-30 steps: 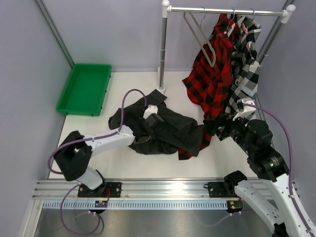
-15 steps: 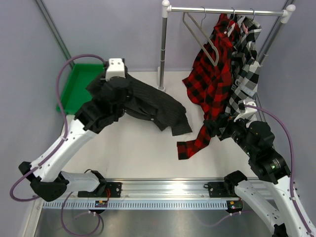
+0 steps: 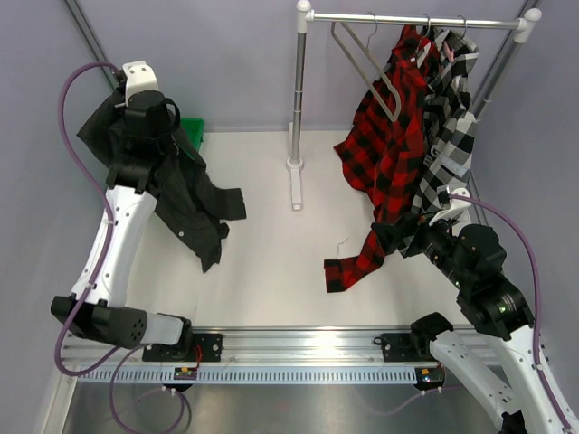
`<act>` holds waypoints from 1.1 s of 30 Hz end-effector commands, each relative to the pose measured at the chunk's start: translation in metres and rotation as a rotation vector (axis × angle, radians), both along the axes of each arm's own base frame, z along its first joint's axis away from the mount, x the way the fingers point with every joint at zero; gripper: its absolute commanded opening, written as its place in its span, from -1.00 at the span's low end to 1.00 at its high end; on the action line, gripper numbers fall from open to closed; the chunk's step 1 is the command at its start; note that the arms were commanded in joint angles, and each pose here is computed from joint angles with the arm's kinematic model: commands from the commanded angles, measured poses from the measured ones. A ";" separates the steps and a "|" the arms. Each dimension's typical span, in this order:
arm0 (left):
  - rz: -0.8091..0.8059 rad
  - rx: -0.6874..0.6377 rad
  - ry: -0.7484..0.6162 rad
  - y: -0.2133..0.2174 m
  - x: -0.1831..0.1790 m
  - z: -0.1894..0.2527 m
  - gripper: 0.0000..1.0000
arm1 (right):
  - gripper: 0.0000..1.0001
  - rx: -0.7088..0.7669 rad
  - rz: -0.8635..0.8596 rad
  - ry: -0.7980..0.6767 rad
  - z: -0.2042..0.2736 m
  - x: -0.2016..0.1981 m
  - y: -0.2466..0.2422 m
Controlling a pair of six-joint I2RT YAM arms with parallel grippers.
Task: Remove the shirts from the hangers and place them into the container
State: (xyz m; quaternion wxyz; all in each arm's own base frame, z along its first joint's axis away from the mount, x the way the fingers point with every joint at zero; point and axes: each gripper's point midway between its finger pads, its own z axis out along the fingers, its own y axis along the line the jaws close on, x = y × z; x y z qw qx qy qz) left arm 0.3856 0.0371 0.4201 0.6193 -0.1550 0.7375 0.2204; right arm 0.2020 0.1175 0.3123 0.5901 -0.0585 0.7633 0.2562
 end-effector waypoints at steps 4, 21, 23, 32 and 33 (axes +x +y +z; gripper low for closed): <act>0.019 -0.024 -0.092 0.042 0.072 -0.011 -1.00 | 0.99 0.028 0.055 -0.027 0.007 -0.005 0.009; 0.057 -0.209 0.333 0.106 0.167 -0.265 -0.78 | 0.99 0.020 0.091 0.022 -0.005 0.001 0.019; 0.058 -0.234 0.384 0.109 0.170 -0.286 -0.58 | 0.99 0.018 0.090 0.028 -0.007 0.002 0.019; 0.021 -0.289 0.250 0.095 0.168 -0.217 0.91 | 0.99 0.019 0.096 0.037 -0.009 0.004 0.021; 0.020 -0.293 0.230 0.094 0.164 -0.204 0.97 | 0.99 0.021 0.098 0.036 -0.008 0.004 0.022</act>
